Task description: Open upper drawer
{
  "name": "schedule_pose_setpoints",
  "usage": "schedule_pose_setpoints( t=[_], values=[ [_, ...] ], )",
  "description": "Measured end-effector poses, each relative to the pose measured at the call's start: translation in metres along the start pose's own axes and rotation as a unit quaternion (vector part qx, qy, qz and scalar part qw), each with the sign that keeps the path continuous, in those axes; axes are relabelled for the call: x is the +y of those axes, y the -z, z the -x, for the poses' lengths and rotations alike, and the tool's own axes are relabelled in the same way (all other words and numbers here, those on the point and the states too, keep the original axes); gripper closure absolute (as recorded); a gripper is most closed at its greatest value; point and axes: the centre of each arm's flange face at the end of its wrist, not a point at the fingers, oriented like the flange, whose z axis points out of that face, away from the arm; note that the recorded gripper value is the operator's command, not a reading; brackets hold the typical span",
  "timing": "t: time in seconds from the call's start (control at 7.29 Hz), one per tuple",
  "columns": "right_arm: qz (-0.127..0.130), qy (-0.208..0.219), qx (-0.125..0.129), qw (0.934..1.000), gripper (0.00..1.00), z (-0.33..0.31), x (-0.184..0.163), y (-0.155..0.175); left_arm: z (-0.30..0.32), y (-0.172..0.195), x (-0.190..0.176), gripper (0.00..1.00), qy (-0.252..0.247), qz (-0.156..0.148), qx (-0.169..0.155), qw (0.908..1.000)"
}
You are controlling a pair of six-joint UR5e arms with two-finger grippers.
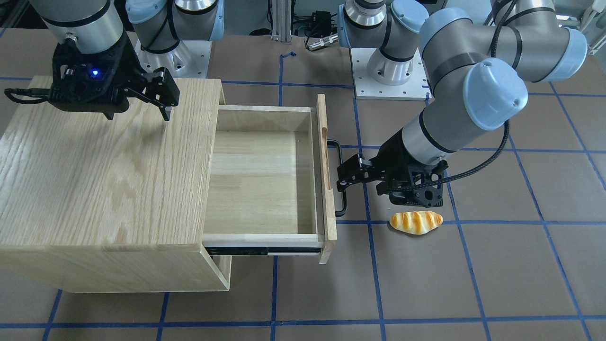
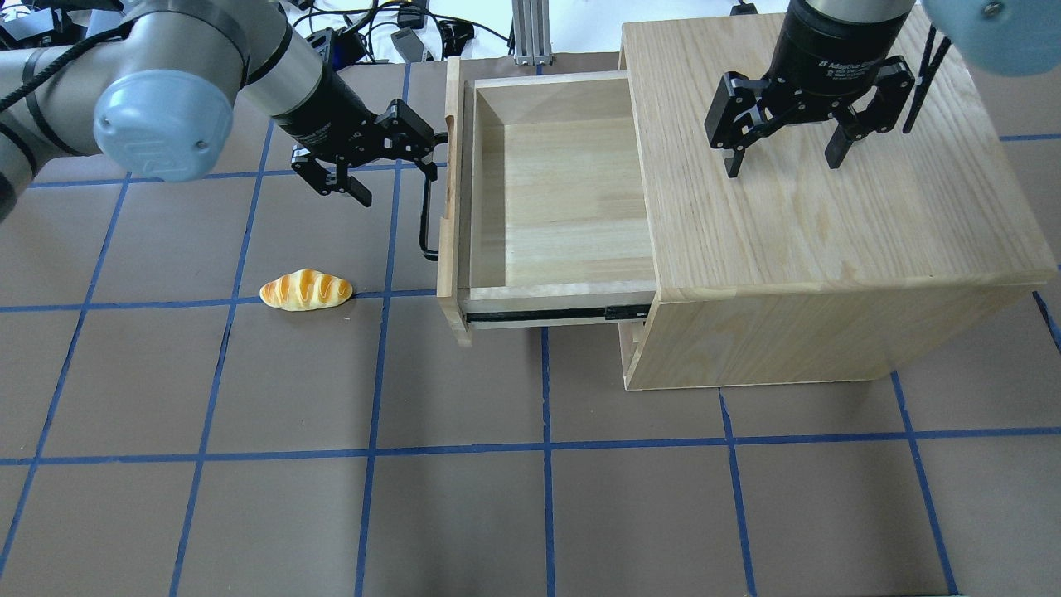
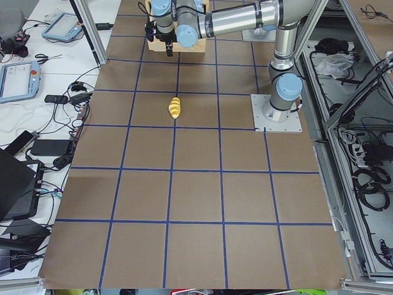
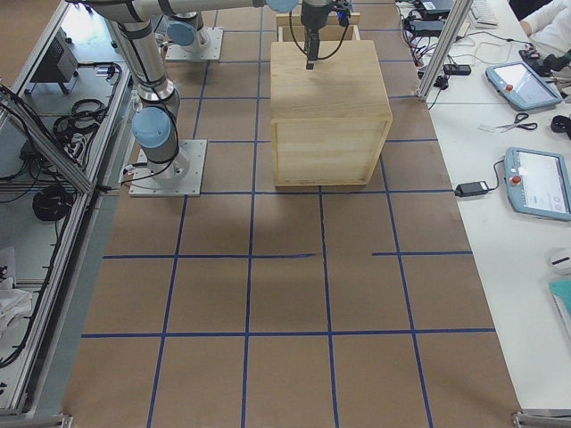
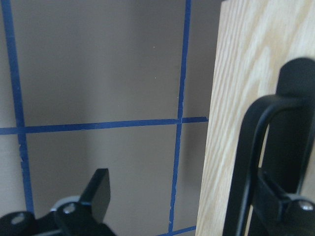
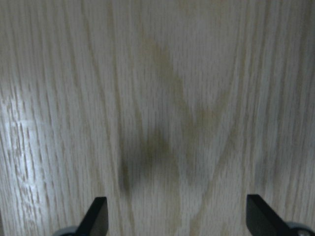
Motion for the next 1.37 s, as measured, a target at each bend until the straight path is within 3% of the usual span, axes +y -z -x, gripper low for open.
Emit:
schedule_pose_setpoints(
  t=[0.41,0.69,0.96,1.37],
  values=[
    [0.0,0.0,0.0,1.0,0.0,0.0,0.0,0.0,0.024,0.033,0.004,0.0,0.014,-0.011,-0.03,0.9994],
    [0.0,0.0,0.0,1.0,0.0,0.0,0.0,0.0,0.011,0.081,0.036,0.0,0.012,-0.003,-0.079,0.9968],
    [0.0,0.0,0.0,1.0,0.0,0.0,0.0,0.0,-0.012,0.118,0.081,0.0,-0.007,-0.015,-0.12,0.9926],
    [0.0,0.0,0.0,1.0,0.0,0.0,0.0,0.0,-0.02,0.114,0.111,0.0,-0.028,-0.026,-0.165,0.9856]
  ],
)
